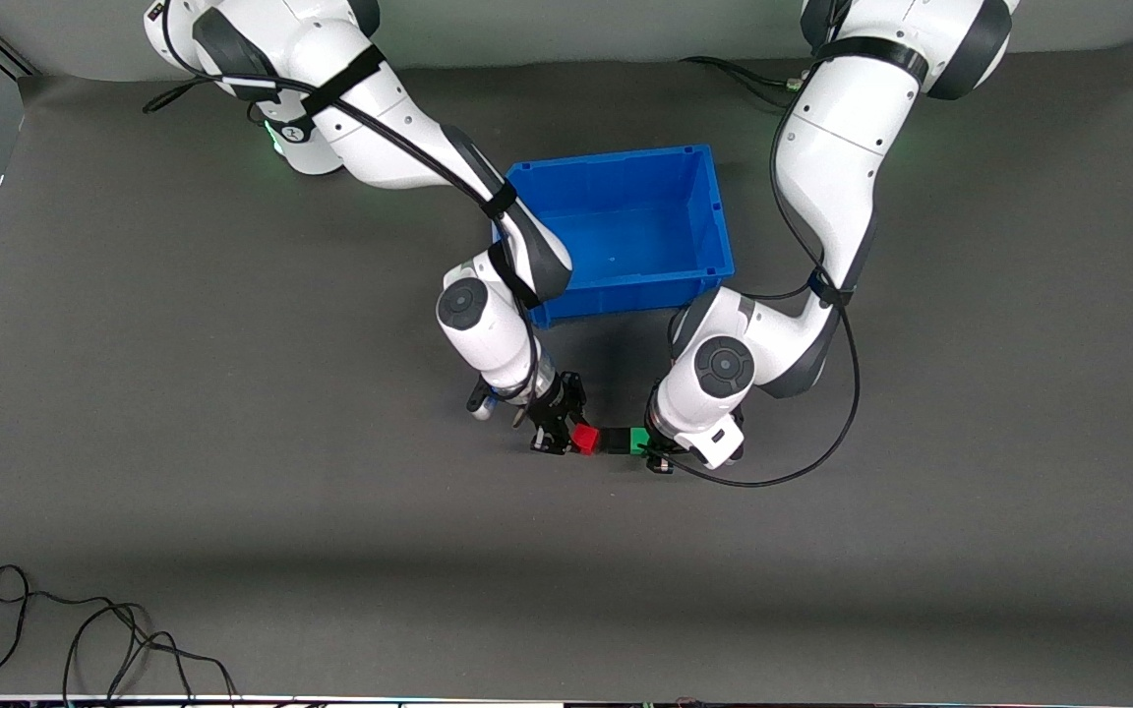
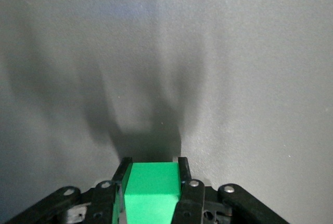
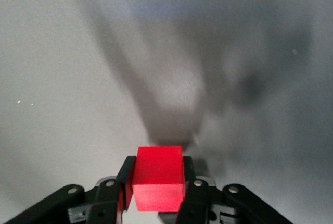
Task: Attach green and red cubes to black cube
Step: 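Press the red and green cubes against the black cube's opposite sides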
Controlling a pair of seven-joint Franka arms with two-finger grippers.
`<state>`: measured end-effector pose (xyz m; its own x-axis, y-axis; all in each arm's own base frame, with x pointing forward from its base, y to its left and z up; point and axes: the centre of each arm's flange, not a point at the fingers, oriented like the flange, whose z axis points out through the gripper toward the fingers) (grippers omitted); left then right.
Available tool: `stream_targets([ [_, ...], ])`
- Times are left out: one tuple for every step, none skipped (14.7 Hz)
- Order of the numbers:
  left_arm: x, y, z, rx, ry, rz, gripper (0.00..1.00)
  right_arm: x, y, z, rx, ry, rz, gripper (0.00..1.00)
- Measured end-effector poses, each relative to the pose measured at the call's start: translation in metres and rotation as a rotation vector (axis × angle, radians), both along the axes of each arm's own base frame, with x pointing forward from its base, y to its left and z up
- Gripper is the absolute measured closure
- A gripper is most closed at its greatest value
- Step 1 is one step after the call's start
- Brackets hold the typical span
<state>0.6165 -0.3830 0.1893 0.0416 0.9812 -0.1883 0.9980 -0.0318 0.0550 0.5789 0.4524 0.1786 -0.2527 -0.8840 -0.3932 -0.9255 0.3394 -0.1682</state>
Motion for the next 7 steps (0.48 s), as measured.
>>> stream_targets([
  [0.0005, -0.0009, 0.0015, -0.002, -0.001, -0.001, 0.63, 0.0004, 0.0008, -0.0031, -0.013, -0.009, 0.023, 0.6],
  [0.0007, -0.0014, 0.0022, -0.002, -0.001, -0.001, 0.63, 0.0008, 0.0014, -0.0047, -0.02, -0.015, 0.04, 0.6],
  [0.0006, -0.0015, 0.0022, -0.002, -0.001, -0.002, 0.63, 0.0015, 0.0021, -0.0053, -0.023, -0.019, 0.052, 0.6],
  [0.0006, -0.0016, 0.0022, -0.002, 0.0, -0.002, 0.63, 0.0023, 0.0032, -0.0044, -0.024, -0.021, 0.06, 0.6],
  [0.0005, -0.0016, 0.0021, -0.002, 0.0, -0.002, 0.63, 0.0034, 0.005, -0.0017, -0.024, -0.02, 0.065, 0.6],
  [0.0004, -0.0016, 0.002, -0.002, 0.001, -0.002, 0.63, 0.0046, 0.0071, 0.0015, -0.021, -0.02, 0.069, 0.6],
  [0.0004, -0.0016, 0.002, -0.002, 0.001, -0.002, 0.63, 0.0059, 0.0091, 0.0047, -0.019, -0.018, 0.071, 0.6],
])
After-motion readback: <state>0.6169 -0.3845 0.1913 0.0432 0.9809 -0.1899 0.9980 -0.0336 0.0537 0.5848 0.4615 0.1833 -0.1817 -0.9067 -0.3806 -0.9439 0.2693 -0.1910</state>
